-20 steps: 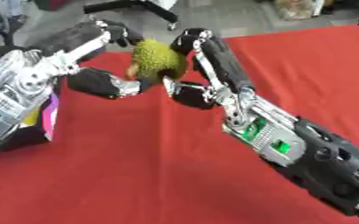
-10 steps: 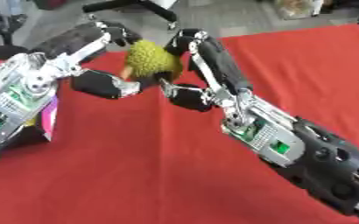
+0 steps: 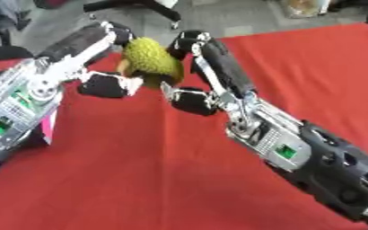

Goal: Pick up the objects with one hand, pass them to the other hand, and then place them into the box on the other side of the table.

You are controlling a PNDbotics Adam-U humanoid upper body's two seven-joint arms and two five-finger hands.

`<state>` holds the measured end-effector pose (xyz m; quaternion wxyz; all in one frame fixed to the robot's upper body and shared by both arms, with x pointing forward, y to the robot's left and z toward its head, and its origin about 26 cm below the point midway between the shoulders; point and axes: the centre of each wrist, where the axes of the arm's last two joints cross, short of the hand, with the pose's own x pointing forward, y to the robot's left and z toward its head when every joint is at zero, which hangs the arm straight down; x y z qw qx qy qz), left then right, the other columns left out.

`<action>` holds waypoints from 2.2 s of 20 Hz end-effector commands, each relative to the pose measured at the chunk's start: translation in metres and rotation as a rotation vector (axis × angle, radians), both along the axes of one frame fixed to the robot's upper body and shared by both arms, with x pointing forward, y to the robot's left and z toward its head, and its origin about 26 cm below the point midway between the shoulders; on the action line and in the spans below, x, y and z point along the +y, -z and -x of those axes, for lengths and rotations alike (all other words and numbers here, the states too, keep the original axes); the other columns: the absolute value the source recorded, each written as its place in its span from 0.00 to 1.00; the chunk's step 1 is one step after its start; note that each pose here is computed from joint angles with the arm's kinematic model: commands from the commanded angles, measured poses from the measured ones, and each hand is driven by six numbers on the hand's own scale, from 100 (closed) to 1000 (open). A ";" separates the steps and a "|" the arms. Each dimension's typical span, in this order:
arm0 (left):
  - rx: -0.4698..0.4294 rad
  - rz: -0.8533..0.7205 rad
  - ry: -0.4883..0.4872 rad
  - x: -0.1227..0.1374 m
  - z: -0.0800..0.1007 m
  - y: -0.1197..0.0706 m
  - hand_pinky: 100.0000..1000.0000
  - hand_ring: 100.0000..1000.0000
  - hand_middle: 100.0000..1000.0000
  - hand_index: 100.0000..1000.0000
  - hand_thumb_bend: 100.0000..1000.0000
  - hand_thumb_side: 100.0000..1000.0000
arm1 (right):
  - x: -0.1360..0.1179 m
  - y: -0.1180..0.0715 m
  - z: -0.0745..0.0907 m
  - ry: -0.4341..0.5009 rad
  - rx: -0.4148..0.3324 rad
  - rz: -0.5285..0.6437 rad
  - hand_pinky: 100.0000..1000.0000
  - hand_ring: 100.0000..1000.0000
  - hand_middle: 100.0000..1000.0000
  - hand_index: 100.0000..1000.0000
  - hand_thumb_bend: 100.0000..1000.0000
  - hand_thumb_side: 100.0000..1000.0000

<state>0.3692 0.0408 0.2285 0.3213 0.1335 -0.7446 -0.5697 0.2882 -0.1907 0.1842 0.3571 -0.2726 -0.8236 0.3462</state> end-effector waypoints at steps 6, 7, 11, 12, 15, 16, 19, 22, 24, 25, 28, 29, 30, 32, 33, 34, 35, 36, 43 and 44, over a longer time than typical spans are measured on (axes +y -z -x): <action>0.017 0.065 0.031 0.001 -0.001 -0.008 0.80 0.57 0.43 0.42 0.00 0.08 | 0.000 -0.008 0.001 0.014 -0.028 0.005 0.34 0.56 0.50 0.48 0.00 0.00; 0.013 0.060 0.020 0.001 -0.001 -0.008 0.80 0.57 0.43 0.40 0.00 0.08 | 0.000 -0.008 0.001 0.016 -0.029 0.003 0.35 0.56 0.50 0.49 0.00 0.00; 0.008 0.043 -0.019 0.002 -0.004 -0.005 0.79 0.55 0.40 0.35 0.00 0.07 | 0.000 -0.007 0.001 0.031 -0.026 0.000 0.39 0.60 0.55 0.55 0.00 0.00; 0.008 0.038 -0.025 0.003 -0.004 -0.005 0.79 0.55 0.40 0.34 0.00 0.07 | 0.000 -0.007 0.001 0.037 -0.020 0.001 0.42 0.61 0.57 0.57 0.00 0.00; 0.003 0.027 -0.040 0.004 -0.006 -0.004 0.79 0.54 0.38 0.33 0.00 0.06 | -0.001 -0.006 0.001 0.066 -0.002 0.009 0.47 0.66 0.64 0.64 0.14 0.00; 0.001 0.024 -0.046 0.005 -0.006 -0.004 0.79 0.54 0.38 0.33 0.00 0.05 | -0.001 -0.006 0.001 0.074 0.000 0.011 0.48 0.66 0.65 0.65 0.17 0.00; -0.011 0.017 -0.063 0.006 -0.008 -0.004 0.79 0.53 0.37 0.32 0.00 0.05 | -0.002 -0.006 0.002 0.090 0.005 0.023 0.53 0.72 0.72 0.72 0.26 0.01; -0.020 0.012 -0.086 0.010 -0.012 -0.003 0.78 0.53 0.36 0.32 0.00 0.04 | -0.002 -0.005 0.002 0.101 0.014 0.042 0.57 0.77 0.77 0.78 0.26 0.17; -0.025 0.007 -0.102 0.014 -0.016 -0.002 0.78 0.53 0.36 0.32 0.00 0.03 | -0.003 -0.005 0.002 0.109 0.017 0.050 0.58 0.78 0.79 0.80 0.25 0.21; -0.029 0.006 -0.110 0.016 -0.017 -0.002 0.78 0.53 0.36 0.32 0.00 0.03 | -0.003 -0.005 0.002 0.114 0.017 0.052 0.58 0.79 0.79 0.81 0.25 0.21; -0.034 0.002 -0.135 0.023 -0.022 -0.001 0.78 0.53 0.35 0.32 0.00 0.03 | -0.005 -0.005 0.001 0.125 0.016 0.055 0.59 0.81 0.82 0.83 0.24 0.24; -0.034 0.002 -0.143 0.026 -0.024 -0.001 0.78 0.53 0.35 0.32 0.00 0.03 | -0.005 -0.005 0.001 0.127 0.017 0.056 0.59 0.81 0.82 0.83 0.24 0.25; -0.035 0.004 -0.152 0.029 -0.025 -0.001 0.78 0.53 0.35 0.32 0.00 0.03 | -0.005 -0.005 0.001 0.130 0.018 0.057 0.59 0.81 0.82 0.84 0.23 0.26; -0.035 0.009 -0.176 0.036 -0.028 -0.001 0.78 0.53 0.35 0.32 0.00 0.03 | -0.006 -0.005 0.001 0.136 0.020 0.059 0.59 0.81 0.82 0.84 0.23 0.26; -0.033 0.011 -0.189 0.039 -0.030 -0.001 0.78 0.53 0.35 0.32 0.00 0.03 | -0.006 -0.005 0.001 0.139 0.020 0.060 0.59 0.81 0.83 0.84 0.23 0.26; -0.027 0.012 -0.203 0.044 -0.032 0.000 0.79 0.53 0.35 0.32 0.00 0.04 | -0.007 -0.005 0.001 0.143 0.020 0.061 0.59 0.81 0.83 0.84 0.23 0.26; -0.017 0.014 -0.219 0.048 -0.034 0.002 0.79 0.52 0.35 0.32 0.00 0.05 | -0.007 -0.005 0.001 0.145 0.019 0.061 0.59 0.81 0.83 0.84 0.23 0.26; -0.003 0.021 -0.241 0.054 -0.036 0.003 0.79 0.52 0.35 0.31 0.00 0.06 | -0.008 -0.005 0.001 0.149 0.020 0.063 0.59 0.81 0.83 0.84 0.23 0.26; -0.013 0.067 -0.393 0.104 -0.047 -0.007 0.79 0.52 0.35 0.32 0.00 0.04 | -0.012 -0.003 0.002 0.180 0.034 0.071 0.59 0.81 0.82 0.84 0.22 0.27; -0.020 0.061 -0.412 0.112 -0.048 -0.010 0.79 0.53 0.35 0.32 0.00 0.03 | -0.013 -0.002 0.002 0.185 0.036 0.072 0.59 0.81 0.82 0.84 0.22 0.26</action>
